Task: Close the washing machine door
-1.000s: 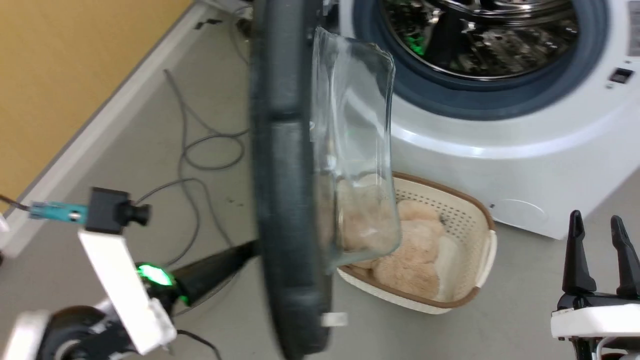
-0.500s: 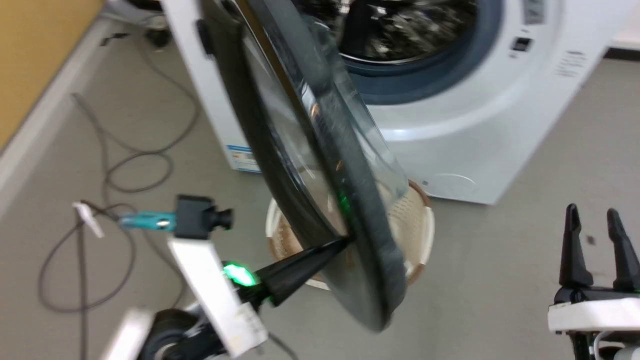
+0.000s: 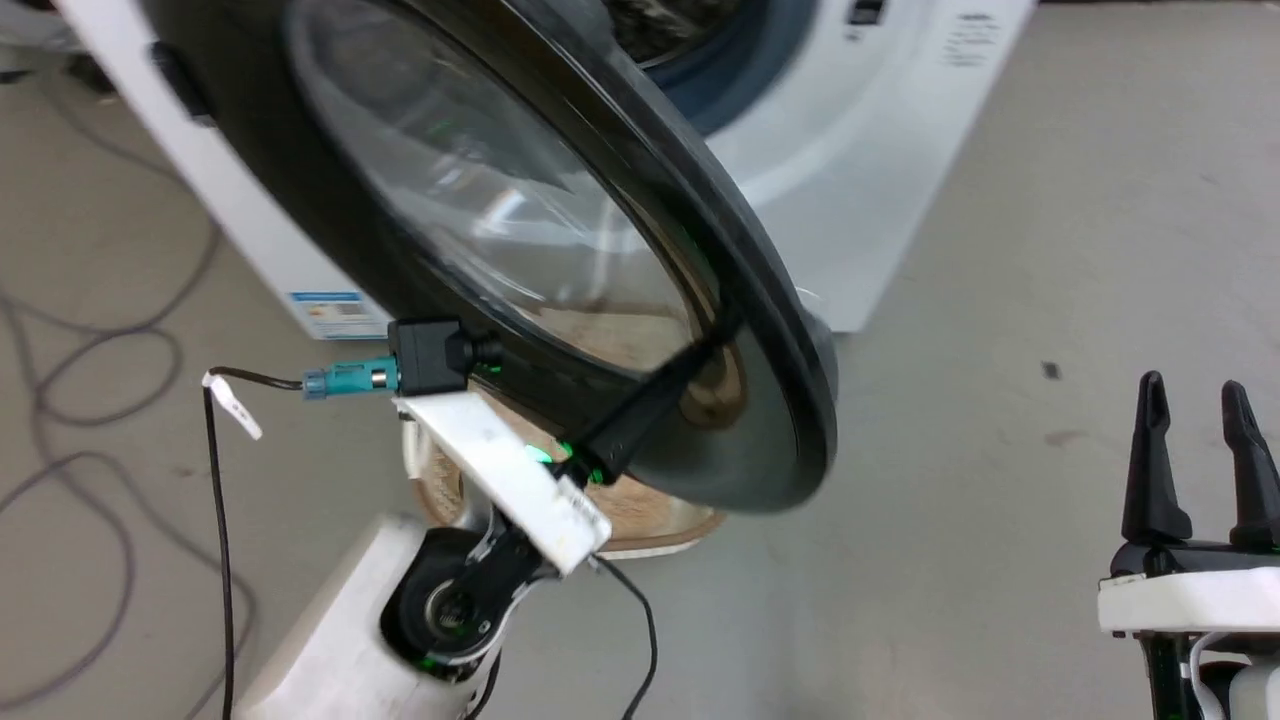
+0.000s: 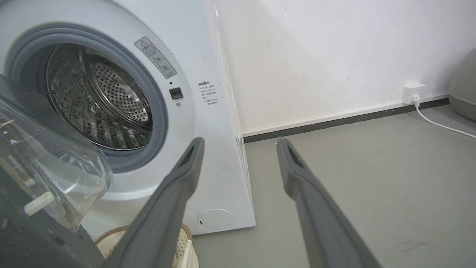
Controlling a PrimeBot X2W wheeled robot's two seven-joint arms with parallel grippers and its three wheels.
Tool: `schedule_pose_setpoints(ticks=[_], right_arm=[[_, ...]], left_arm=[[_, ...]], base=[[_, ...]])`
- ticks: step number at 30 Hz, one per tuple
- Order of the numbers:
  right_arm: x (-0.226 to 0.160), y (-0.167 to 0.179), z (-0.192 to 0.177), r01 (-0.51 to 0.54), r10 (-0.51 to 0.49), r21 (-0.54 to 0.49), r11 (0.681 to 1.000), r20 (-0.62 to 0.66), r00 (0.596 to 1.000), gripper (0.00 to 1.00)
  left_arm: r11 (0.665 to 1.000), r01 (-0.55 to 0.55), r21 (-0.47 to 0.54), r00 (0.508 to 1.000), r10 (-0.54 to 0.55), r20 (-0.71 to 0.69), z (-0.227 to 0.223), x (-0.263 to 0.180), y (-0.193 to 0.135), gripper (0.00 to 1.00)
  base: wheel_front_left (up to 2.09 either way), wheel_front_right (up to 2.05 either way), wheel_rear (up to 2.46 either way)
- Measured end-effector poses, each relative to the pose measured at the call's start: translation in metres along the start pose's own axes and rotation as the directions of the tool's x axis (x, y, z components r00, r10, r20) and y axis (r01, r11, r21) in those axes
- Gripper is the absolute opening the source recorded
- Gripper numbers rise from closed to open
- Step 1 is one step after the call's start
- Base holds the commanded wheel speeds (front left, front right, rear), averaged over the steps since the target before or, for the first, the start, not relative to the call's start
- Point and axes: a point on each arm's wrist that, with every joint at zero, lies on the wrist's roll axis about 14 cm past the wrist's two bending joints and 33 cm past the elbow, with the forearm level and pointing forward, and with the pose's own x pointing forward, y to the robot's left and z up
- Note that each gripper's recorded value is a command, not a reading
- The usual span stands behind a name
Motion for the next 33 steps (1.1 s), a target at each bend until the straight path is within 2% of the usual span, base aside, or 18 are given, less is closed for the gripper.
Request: schedule_pose_setpoints(ticks=[7, 13, 18, 21, 23, 27, 29, 30, 32, 33], right_arm=[[-0.012, -0.026, 0.003, 0.073, -0.073, -0.020, 0.997, -0.003, 0.997, 1.00], [-0.016, -0.034, 0.005, 0.095, -0.096, -0.029, 0.995, -0.002, 0.995, 1.00], [-0.015, -0.031, 0.009, 0.087, -0.087, -0.015, 0.996, 0.009, 0.996, 1.00], [-0.014, -0.026, 0.011, 0.074, -0.074, -0.007, 0.997, 0.016, 0.997, 1.00], [-0.013, -0.022, 0.013, 0.063, -0.063, -0.001, 0.998, 0.025, 0.998, 1.00], [-0.011, -0.016, 0.022, 0.046, -0.046, 0.007, 0.999, 0.052, 0.998, 1.00], [-0.011, -0.014, 0.026, 0.040, -0.040, 0.006, 0.999, 0.063, 0.997, 1.00], [-0.010, -0.012, 0.028, 0.035, -0.035, 0.006, 0.999, 0.070, 0.997, 1.00], [-0.010, -0.009, 0.032, 0.024, -0.025, 0.008, 1.000, 0.082, 0.996, 1.00], [-0.010, -0.007, 0.034, 0.020, -0.020, 0.009, 1.000, 0.086, 0.996, 1.00]], left_arm=[[0.999, -0.031, -0.027, 0.999, 0.032, 0.010, -0.014, 0.033, 0.022, 0.00], [0.999, -0.030, -0.040, 0.999, 0.030, 0.016, -0.022, 0.047, 0.025, 0.00], [0.999, -0.035, -0.003, 0.996, 0.035, 0.086, -0.014, 0.040, 0.023, 0.00], [0.998, -0.041, 0.050, 0.987, 0.033, 0.156, -0.003, 0.031, 0.020, 0.00], [0.990, -0.066, 0.121, 0.978, 0.040, 0.206, 0.008, 0.022, 0.022, 0.00], [0.942, -0.152, 0.299, 0.958, 0.066, 0.277, 0.031, 0.001, 0.032, 0.00], [0.910, -0.225, 0.349, 0.925, 0.086, 0.370, 0.058, -0.012, 0.034, 0.00], [0.874, -0.273, 0.401, 0.906, 0.093, 0.414, 0.071, -0.019, 0.033, 0.00], [0.757, -0.378, 0.532, 0.869, 0.092, 0.487, 0.094, -0.035, 0.028, 0.00], [0.705, -0.422, 0.570, 0.849, 0.086, 0.522, 0.103, -0.043, 0.024, 0.12]], base=[[0.00, 0.00, 0.00], [0.00, 0.00, 0.00], [0.00, 0.00, 0.00], [0.00, 0.00, 0.00], [0.00, 0.00, 0.00], [0.00, 0.00, 0.00], [0.00, 0.00, 0.00], [0.00, 0.00, 0.00], [0.00, 0.00, 0.00], [0.00, 0.00, 0.00]])
